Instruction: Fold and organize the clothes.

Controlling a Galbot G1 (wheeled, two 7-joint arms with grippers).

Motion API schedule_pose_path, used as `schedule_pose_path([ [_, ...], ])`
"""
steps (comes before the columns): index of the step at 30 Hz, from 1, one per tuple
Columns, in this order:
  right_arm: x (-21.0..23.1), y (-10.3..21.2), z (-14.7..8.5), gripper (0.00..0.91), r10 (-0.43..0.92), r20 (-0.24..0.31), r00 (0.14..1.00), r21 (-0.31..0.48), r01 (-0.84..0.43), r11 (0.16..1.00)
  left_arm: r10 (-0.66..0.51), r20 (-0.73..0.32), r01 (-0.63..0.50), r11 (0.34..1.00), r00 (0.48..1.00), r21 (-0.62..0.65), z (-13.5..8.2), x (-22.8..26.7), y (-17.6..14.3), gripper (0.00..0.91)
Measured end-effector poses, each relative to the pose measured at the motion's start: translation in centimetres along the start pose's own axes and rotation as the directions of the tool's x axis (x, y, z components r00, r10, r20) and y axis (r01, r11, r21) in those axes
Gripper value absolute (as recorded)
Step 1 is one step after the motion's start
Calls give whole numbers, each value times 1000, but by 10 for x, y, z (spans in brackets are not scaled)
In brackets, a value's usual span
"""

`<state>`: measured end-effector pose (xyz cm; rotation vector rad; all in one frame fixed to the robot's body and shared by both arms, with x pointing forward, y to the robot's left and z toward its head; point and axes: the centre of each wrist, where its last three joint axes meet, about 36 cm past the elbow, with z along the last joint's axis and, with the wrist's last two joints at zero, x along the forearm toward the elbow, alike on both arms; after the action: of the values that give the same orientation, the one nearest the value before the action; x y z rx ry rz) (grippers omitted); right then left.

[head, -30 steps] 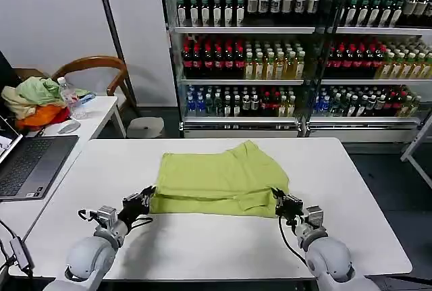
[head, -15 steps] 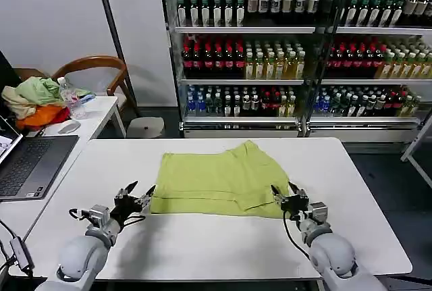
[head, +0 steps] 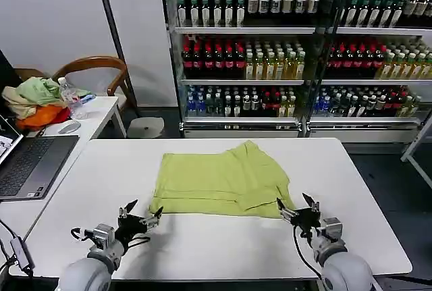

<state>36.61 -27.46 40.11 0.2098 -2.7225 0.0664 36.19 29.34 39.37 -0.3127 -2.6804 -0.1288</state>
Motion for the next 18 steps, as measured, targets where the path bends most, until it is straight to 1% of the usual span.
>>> schedule_pose_path([
  [1,0,0,1,292,1,-5,1000,-3,-1,1000,-1,-3,1,1000,1000,5,0,-1,-1,907],
  [2,0,0,3,0,3,-10,1000,-7,-3,1000,-5,-7,5,1000,1000,9,1,-2,-2,615],
  [3,0,0,4,0,4,-15,1000,-10,-4,1000,-8,-13,8,1000,1000,11,2,-3,-3,40],
  [7,-2,1,9,0,2,-34,999,-21,-2,1000,-25,-26,25,1000,999,18,2,-9,-1,50],
  [14,-9,2,15,0,-5,-70,998,-44,2,999,-33,-45,35,999,998,29,1,-19,1,40],
  [18,-10,3,17,0,-10,-77,997,-52,6,999,-29,-60,30,999,998,28,3,-23,0,50],
])
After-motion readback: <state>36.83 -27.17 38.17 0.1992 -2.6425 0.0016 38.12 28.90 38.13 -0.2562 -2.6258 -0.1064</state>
